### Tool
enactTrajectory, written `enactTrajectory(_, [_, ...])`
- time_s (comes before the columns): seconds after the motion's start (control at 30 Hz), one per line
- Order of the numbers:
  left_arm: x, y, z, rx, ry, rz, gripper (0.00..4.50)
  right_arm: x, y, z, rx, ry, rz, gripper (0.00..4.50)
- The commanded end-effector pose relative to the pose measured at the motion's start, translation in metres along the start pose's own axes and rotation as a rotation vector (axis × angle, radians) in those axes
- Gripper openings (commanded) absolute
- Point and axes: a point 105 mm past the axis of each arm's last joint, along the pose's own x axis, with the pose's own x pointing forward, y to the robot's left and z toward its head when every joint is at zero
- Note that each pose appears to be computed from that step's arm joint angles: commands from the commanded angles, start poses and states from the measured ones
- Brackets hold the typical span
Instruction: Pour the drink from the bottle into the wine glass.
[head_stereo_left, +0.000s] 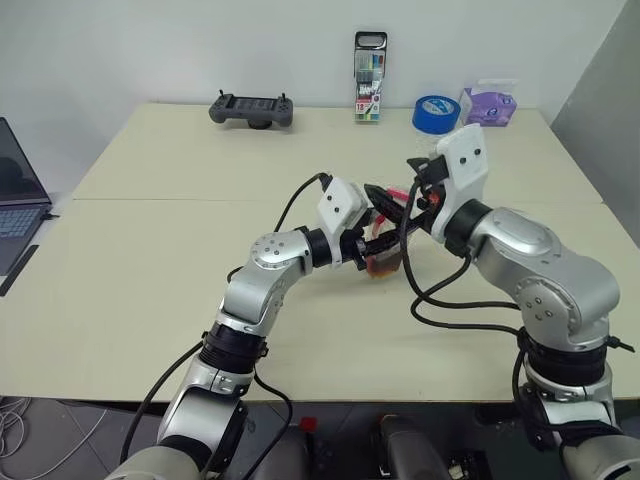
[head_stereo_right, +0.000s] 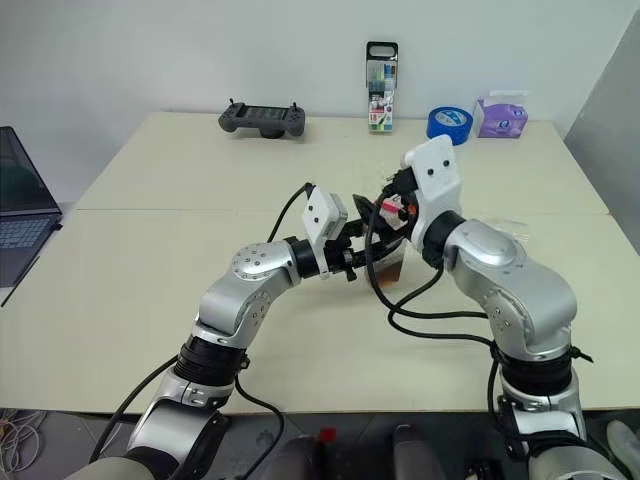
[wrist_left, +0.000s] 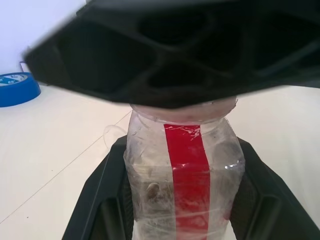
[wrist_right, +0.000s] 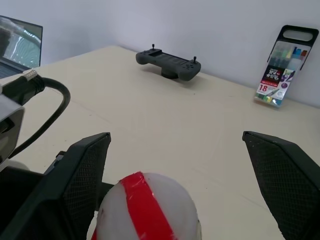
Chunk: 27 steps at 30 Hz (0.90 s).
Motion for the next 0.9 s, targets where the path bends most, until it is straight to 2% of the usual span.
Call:
enactTrajectory(0.03, [0.0, -0.001, 0.019, 0.049, -0.065, 0.002, 1.95, -0.002, -0.007, 0.008, 0.005, -0.032, -0.041, 4.5])
enactTrajectory(0.53, [-0.001, 0.0, 0.018, 0.051, -0.059, -0.001, 1.95, -0.025, -0.011, 0.0, -0.011, -0.004, -0.003, 4.5])
enactTrajectory(0.9, [-0.001, -0.001, 0.017, 0.051, -0.057, -0.004, 1.94, -0.029, 0.014, 0.008, 0.03, -0.052, 0.153, 4.5])
